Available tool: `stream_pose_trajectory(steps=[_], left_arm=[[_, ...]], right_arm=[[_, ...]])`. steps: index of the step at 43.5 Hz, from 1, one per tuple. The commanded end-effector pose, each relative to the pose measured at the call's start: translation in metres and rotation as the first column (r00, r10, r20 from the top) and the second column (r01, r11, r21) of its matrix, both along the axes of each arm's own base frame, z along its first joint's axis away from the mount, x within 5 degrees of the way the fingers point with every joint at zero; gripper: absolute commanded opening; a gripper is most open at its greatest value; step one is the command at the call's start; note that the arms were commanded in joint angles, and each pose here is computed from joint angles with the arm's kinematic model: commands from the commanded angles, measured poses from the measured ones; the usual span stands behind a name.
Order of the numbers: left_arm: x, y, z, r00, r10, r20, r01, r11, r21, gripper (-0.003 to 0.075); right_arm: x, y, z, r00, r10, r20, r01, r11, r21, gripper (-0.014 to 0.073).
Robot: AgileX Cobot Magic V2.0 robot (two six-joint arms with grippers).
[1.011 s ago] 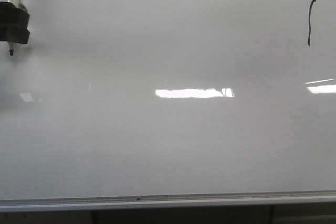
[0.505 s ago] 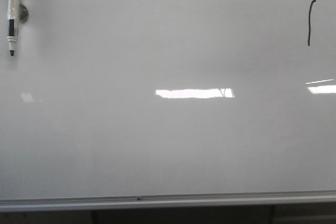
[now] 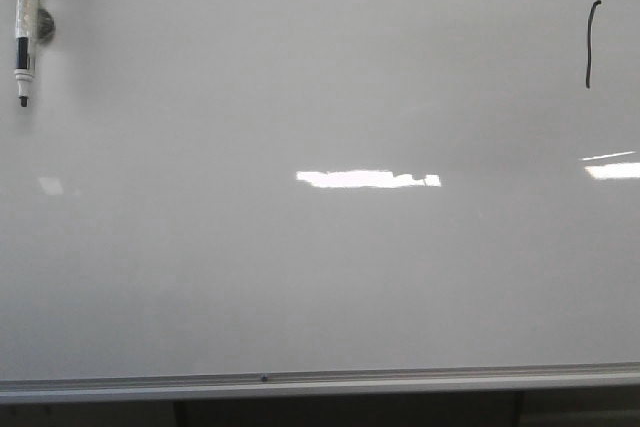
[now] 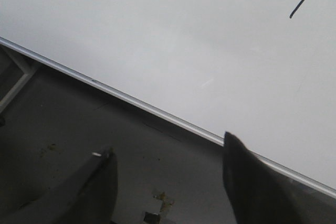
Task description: Write number 1 on whiteboard
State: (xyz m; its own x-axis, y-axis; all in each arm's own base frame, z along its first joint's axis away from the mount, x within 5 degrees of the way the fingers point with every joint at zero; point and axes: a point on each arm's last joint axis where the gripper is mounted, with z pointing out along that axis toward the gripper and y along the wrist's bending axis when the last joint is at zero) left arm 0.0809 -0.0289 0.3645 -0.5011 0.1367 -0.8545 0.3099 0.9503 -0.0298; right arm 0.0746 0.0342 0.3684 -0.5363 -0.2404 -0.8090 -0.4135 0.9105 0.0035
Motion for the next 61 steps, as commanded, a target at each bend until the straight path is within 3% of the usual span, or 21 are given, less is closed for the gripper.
stream_pose_trajectory(steps=[1,9,18,26,28,61], left_arm=[[-0.002,0.0,0.014,0.996,-0.012,0.084,0.015,0.999,-0.039,0.043],[-0.002,0.0,0.014,0.996,-0.012,0.084,0.015,0.999,-0.039,0.0412],[-0.001,-0.001,0.015,0.996,-0.012,0.086,0.015,0.999,-0.039,0.0211],[-0.001,0.0,0.015,0.996,-0.011,0.087,0.014,0.999,-0.037,0.0018],[-0.001,0.0,0.015,0.996,-0.011,0.087,0.014,0.999,-0.037,-0.002],[-0.002,0.0,0.013,0.996,-0.012,0.094,0.016,0.999,-0.04,-0.0019]], right_arm=[[-0.007,-0.006,0.009,0.993,-0.015,0.113,0.012,1.0,0.027,0.0466],[-0.019,-0.013,0.007,0.987,-0.024,0.161,0.02,0.999,0.028,0.0445],[-0.02,-0.014,0.008,0.985,-0.026,0.169,0.022,0.999,0.028,0.0144],[-0.02,-0.014,0.008,0.985,-0.026,0.169,0.022,0.999,0.028,-0.0068],[-0.02,-0.014,0.008,0.985,-0.026,0.169,0.022,0.999,0.028,-0.0064],[-0.02,-0.014,0.008,0.985,-0.026,0.169,0.021,0.999,0.029,-0.0069]])
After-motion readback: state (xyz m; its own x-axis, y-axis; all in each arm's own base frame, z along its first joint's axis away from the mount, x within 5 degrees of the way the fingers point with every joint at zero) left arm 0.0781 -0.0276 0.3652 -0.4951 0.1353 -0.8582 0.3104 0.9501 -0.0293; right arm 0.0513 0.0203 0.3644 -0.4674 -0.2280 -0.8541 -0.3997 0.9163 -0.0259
